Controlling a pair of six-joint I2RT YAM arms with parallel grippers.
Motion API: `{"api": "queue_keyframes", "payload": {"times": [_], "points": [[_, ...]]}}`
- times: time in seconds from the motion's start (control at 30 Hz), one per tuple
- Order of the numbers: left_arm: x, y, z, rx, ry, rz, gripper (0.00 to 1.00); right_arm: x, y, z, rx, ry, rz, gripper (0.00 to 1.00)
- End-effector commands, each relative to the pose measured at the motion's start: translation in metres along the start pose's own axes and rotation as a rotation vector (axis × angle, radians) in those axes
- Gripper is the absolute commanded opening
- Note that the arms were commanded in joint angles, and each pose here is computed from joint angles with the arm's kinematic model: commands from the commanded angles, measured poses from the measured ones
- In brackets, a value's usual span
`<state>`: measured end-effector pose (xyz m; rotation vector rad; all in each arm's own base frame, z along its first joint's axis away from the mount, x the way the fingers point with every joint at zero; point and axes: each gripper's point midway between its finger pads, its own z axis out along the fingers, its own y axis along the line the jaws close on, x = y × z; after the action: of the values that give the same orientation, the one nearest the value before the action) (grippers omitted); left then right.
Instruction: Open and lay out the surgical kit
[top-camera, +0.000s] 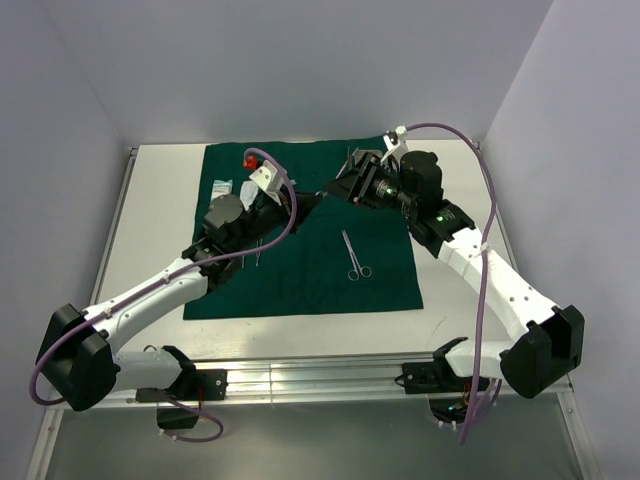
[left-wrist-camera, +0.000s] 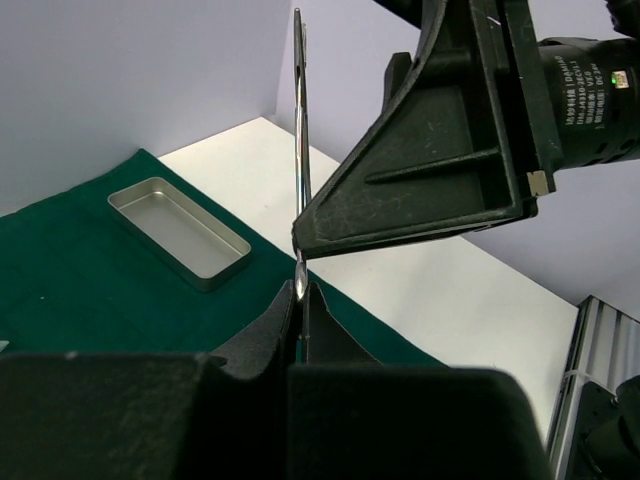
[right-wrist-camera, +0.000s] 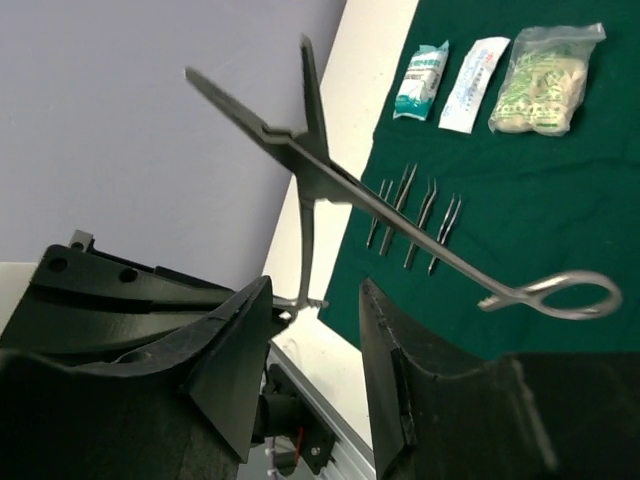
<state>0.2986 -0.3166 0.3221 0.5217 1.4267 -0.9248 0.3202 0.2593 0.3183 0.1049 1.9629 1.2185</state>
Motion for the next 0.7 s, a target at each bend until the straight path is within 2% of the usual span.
{"api": "queue_keyframes", "payload": {"times": [0.0, 0.07, 0.17, 0.2, 0.3, 0.4, 0.67], "points": [[-0.032, -0.001, 0.003, -0.018, -0.088, 0.036, 0.0, -0.013, 0.016, -0.006, -0.026, -0.044, -0.05, 0.48], [-0.032, 0.0, 0.003, -0.023, -0.088, 0.038, 0.0, -0.017, 0.015, -0.009, -0.014, -0.065, -0.094, 0.51], [-0.032, -0.001, 0.001, -0.023, -0.091, 0.042, 0.0, -0.019, 0.018, -0.017, -0.016, -0.069, -0.171, 0.62], [-0.031, -0.001, 0.001, -0.023, -0.09, 0.043, 0.0, -0.023, 0.023, -0.023, -0.021, -0.084, -0.192, 0.7], [-0.031, 0.0, 0.0, -0.027, -0.088, 0.044, 0.0, -0.031, 0.022, -0.033, 0.011, -0.12, -0.271, 0.83], [-0.028, 0.0, 0.0, -0.024, -0.08, 0.041, 0.0, -0.035, 0.016, -0.039, 0.061, -0.136, -0.284, 0.87], [-0.031, -0.015, -0.001, 0.05, -0.081, 0.013, 0.0, -0.039, 0.013, -0.022, 0.053, -0.111, -0.306, 0.89]]}}
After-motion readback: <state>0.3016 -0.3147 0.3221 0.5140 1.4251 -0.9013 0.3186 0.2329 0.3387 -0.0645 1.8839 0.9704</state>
